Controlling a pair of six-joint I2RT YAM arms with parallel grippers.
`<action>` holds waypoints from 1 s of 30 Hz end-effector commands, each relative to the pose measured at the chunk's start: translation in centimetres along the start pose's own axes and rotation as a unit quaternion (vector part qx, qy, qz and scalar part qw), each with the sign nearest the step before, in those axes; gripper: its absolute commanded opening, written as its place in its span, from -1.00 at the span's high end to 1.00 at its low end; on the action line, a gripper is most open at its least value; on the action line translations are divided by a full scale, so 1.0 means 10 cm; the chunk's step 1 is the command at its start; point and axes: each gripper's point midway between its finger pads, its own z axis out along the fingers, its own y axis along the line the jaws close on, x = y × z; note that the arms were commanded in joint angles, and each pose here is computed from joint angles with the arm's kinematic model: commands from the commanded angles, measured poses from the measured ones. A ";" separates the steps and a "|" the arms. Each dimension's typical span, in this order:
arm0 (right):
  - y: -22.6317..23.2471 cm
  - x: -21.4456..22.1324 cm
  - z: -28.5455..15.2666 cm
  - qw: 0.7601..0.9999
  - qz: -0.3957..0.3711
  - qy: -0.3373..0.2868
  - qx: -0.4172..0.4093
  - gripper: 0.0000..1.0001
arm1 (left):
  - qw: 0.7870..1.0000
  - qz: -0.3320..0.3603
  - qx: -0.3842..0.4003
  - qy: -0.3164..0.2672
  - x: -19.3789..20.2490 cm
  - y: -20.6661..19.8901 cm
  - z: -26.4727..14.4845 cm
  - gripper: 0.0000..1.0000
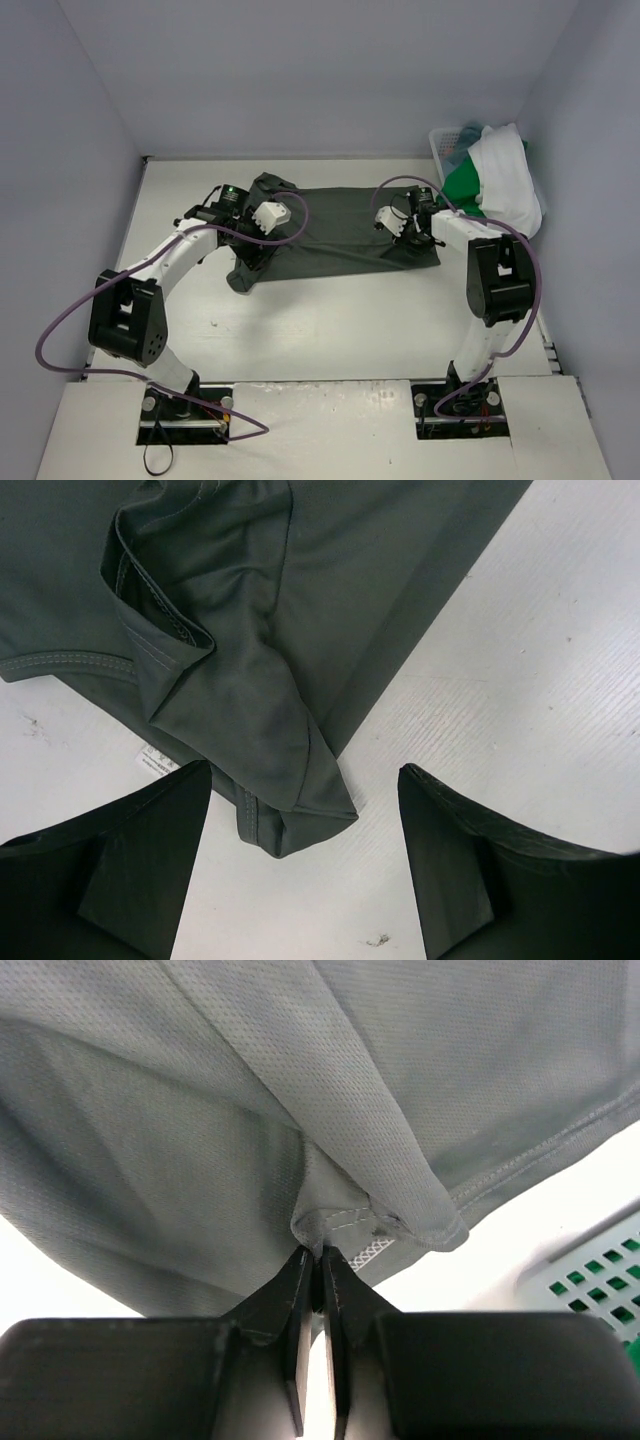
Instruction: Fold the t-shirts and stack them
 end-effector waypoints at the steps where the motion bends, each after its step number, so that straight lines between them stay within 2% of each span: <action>1: -0.27 -0.08 -0.12 0.999 0.004 -0.010 0.035 0.91 | 0.999 0.021 -0.003 -0.024 -0.14 0.01 0.01 -0.39; 11: -0.60 -0.19 -0.06 0.997 0.025 -0.009 0.071 1.00 | 1.000 0.027 0.002 -0.010 -0.07 -0.01 0.19 -0.39; 17: -0.71 -0.09 0.12 0.995 0.031 0.027 0.089 1.00 | 1.000 0.027 0.005 -0.001 -0.02 0.00 0.31 -0.39; 28: -0.62 0.18 0.38 0.992 0.031 0.089 0.090 1.00 | 0.999 0.027 -0.021 0.017 0.04 0.15 0.54 -0.38; 30: -0.59 0.20 0.42 0.991 0.031 0.093 0.087 0.92 | 0.999 0.028 -0.032 0.013 0.02 0.20 0.58 -0.37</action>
